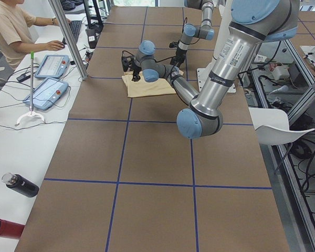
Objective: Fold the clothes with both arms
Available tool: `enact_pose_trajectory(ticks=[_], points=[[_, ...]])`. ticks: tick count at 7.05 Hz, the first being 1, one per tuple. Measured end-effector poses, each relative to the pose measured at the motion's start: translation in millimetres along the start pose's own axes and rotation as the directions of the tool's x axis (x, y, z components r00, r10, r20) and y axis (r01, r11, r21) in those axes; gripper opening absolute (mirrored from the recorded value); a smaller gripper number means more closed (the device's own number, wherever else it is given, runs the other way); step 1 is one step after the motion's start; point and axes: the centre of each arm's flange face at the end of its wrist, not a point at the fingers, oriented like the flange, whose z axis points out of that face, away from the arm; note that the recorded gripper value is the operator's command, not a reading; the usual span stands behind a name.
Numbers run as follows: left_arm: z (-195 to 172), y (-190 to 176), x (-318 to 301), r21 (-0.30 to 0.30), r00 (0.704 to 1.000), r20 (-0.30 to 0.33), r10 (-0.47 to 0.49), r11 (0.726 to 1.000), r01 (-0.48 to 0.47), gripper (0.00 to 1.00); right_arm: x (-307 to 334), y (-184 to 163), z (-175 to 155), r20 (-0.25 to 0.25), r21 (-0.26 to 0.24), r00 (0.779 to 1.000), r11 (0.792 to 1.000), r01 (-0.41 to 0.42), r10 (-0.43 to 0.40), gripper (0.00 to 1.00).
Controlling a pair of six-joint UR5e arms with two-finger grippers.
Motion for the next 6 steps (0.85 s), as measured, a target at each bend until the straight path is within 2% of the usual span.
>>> enact_pose_trajectory(ticks=[1,2,6], points=[[-0.1,0.1,0.1,0.000,1.000,0.000,0.000,1.000,0.000,0.73,-0.1,0.3,0.7,-0.001,0.000,1.000,1.000,-0.005,0.005,0.14],[-1.0,0.2,0.7,0.000,1.000,-0.002,0.000,1.000,0.000,0.73,-0.1,0.3,0.9,-0.002,0.000,1.000,1.000,-0.022,0.022,0.00],[-9.1,2.4,5.7,0.000,1.000,-0.007,0.002,1.000,-0.002,0.73,-1.3,0.0,-3.3,0.001,-0.008,0.998,0.998,-0.059,0.059,0.00]])
